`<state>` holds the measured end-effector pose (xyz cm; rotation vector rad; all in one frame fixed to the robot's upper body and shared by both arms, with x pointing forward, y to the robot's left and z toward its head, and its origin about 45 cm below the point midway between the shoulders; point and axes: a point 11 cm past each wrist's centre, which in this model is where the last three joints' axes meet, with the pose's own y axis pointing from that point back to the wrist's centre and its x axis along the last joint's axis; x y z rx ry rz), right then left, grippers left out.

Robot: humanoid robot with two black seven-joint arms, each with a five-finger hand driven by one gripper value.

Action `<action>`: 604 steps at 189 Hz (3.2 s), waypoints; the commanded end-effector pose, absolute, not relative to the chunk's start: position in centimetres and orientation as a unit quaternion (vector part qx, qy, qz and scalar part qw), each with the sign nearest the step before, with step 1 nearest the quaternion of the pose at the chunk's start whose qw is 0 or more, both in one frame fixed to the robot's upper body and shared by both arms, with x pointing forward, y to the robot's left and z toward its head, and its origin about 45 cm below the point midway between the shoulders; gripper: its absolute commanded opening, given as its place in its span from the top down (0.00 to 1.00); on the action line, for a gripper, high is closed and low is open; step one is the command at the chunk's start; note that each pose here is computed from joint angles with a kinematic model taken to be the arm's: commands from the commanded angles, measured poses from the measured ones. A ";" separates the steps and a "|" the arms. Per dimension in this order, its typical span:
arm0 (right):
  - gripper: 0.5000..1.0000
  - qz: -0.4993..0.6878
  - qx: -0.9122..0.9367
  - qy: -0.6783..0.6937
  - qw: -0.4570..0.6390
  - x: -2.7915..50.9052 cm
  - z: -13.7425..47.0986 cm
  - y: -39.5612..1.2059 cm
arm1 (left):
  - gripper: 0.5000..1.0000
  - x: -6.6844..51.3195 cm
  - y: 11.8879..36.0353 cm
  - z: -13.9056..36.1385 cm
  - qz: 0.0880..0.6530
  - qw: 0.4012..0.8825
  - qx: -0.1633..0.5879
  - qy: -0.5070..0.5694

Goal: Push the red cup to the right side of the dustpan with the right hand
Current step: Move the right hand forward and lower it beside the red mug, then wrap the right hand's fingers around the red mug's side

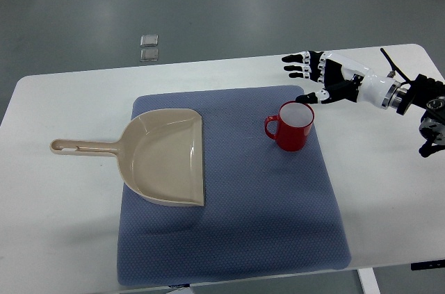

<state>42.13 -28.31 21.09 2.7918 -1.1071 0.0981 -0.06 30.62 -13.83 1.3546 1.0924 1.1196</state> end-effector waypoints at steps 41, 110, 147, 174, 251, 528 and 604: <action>0.13 0.105 0.929 -0.327 0.139 40.1 17.6 -27.3 | 0.00 -0.1 30.6 -13.8 0.465 0.510 0.563 0.454; 0.13 0.126 0.914 -0.357 0.144 40.5 17.1 -27.4 | 0.00 -0.1 30.6 -13.8 0.465 0.510 0.563 0.454; 0.13 0.120 0.913 -0.362 0.143 40.2 16.6 -27.4 | 0.00 -0.1 30.6 -13.8 0.465 0.510 0.563 0.454; 0.13 0.114 0.912 -0.370 0.137 40.2 16.6 -27.6 | 0.00 -0.1 30.6 -13.8 0.465 0.510 0.563 0.454; 0.13 0.062 0.903 -0.413 0.100 40.0 15.4 -28.1 | 0.00 -0.1 30.6 -13.8 0.465 0.510 0.563 0.454; 0.13 0.011 0.903 -0.425 0.069 38.4 12.5 -25.4 | 0.00 -0.2 30.6 -13.8 0.464 0.510 0.564 0.454; 0.14 0.013 0.901 -0.427 0.067 38.2 12.0 -23.9 | 0.00 -0.4 30.6 -13.8 0.463 0.509 0.564 0.455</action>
